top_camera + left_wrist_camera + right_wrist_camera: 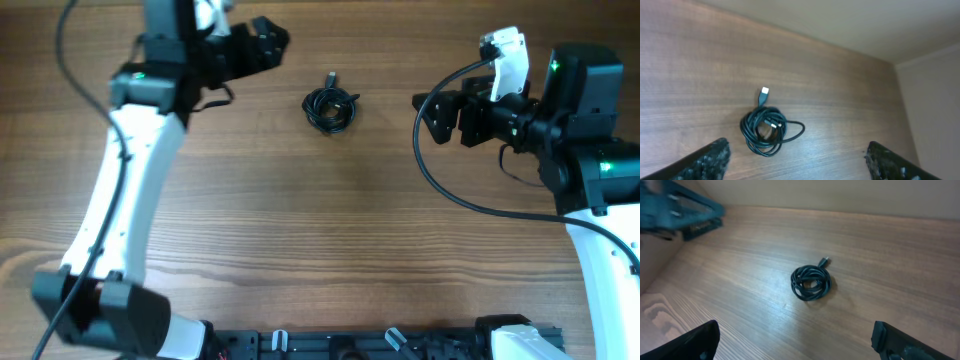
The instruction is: Untangle cables
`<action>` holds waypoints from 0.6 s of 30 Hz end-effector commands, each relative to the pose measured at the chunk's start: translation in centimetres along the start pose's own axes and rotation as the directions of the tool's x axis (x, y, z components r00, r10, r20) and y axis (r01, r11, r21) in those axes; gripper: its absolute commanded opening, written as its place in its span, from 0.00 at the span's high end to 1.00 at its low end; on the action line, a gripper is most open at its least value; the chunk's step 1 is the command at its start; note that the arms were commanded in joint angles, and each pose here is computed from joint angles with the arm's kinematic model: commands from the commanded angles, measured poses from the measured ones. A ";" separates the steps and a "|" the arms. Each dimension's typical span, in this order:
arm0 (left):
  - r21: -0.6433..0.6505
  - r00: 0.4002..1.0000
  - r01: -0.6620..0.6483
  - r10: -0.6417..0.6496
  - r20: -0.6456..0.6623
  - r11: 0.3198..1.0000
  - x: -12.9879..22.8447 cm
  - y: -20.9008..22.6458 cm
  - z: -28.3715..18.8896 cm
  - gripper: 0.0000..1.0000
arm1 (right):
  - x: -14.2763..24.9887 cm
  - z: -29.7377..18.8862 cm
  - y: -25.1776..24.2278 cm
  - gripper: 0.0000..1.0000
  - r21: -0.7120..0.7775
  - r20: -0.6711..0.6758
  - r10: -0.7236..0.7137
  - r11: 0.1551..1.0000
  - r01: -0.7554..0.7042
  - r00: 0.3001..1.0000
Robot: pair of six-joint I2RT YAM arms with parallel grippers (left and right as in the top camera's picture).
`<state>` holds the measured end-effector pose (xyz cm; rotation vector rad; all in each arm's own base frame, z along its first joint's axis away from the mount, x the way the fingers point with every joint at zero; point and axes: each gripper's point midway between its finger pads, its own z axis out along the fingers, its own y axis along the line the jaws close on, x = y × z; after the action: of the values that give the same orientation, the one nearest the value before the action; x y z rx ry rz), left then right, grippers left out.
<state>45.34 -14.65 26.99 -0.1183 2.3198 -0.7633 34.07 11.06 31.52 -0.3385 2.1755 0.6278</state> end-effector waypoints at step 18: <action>-0.487 0.907 0.335 -0.416 -0.066 0.807 13.3 8.6 17.1 0.62 | 2.3 2.7 -3.0 0.09 0.086 -0.122 0.133 0.989 -0.123 0.983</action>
<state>47.13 -20.99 4.98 -0.7314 2.6835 -0.5712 34.94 10.24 28.09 -0.2595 2.3115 0.5966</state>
